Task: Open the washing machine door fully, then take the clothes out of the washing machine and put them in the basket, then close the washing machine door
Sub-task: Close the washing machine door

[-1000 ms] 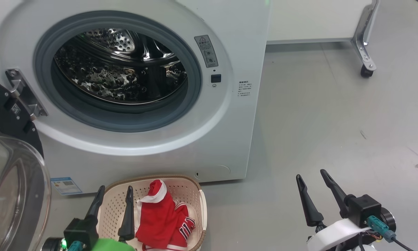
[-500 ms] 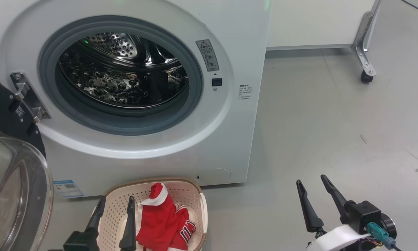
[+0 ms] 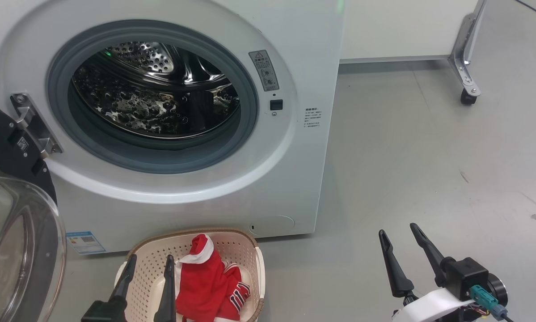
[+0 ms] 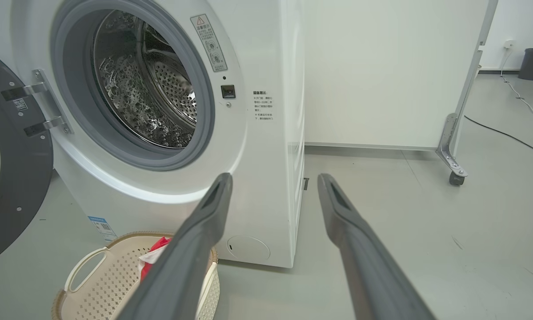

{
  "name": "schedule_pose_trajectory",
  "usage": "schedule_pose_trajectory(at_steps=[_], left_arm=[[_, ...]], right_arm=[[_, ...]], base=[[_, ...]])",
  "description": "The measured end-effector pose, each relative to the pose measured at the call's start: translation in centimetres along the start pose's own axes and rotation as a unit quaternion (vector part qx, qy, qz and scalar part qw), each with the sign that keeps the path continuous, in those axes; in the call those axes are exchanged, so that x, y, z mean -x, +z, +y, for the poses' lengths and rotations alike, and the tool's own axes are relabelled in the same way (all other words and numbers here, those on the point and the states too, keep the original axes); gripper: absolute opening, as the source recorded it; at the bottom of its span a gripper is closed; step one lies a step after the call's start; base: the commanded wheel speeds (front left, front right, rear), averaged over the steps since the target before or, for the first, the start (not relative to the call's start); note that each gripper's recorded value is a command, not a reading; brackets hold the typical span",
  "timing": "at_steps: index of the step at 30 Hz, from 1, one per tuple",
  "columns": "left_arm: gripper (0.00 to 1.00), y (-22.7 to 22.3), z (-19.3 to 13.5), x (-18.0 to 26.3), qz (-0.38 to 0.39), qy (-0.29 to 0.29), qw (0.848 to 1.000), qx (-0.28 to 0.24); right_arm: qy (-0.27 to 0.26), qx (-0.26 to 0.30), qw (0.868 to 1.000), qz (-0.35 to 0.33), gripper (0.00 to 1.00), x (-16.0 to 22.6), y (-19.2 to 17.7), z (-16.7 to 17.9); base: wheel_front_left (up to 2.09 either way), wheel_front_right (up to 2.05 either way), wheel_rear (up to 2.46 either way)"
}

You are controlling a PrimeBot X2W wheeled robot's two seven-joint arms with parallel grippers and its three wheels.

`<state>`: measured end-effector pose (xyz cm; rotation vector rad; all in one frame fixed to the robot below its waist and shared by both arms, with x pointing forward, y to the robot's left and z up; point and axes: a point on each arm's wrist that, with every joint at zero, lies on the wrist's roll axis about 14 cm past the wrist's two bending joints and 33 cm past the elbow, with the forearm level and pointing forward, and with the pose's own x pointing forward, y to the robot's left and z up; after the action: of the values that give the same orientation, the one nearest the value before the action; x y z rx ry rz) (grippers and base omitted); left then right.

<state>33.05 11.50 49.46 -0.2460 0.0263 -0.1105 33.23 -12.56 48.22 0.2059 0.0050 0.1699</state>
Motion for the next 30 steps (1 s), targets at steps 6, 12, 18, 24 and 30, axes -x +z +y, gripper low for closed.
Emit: schedule_pose_trajectory(at_steps=[6, 12, 18, 24, 30], left_arm=[[1.00, -0.1, -0.3, 0.2, 0.007, -0.005, 1.000, -0.002], [1.00, 0.4, -0.5, 0.2, 0.002, -0.007, 1.000, -0.004], [1.00, 0.6, -0.6, 0.4, 0.001, -0.008, 1.000, -0.005], [1.00, 0.8, -0.6, 0.5, 0.000, -0.007, 1.000, -0.005], [1.00, 0.9, -0.8, 0.4, 0.001, -0.010, 1.000, -0.004]], right_arm=[[-0.003, 0.000, 1.000, -0.001, 1.00, 0.0, 0.1, -0.1], [-0.004, 0.000, 1.000, -0.002, 1.00, 0.1, 0.1, -0.1], [-0.003, 0.000, 1.000, -0.003, 1.00, 0.1, 0.2, 0.0], [-0.002, -0.001, 1.000, -0.002, 1.00, 0.1, 0.1, 0.0], [-0.003, -0.001, 1.000, -0.002, 1.00, 0.2, 0.1, 0.0]], base=[[0.00, 0.00, 0.00], [-0.06, 0.06, 0.00], [-0.32, 0.32, 0.00], [-0.53, 0.53, 0.00], [-0.77, 0.77, 0.00]])
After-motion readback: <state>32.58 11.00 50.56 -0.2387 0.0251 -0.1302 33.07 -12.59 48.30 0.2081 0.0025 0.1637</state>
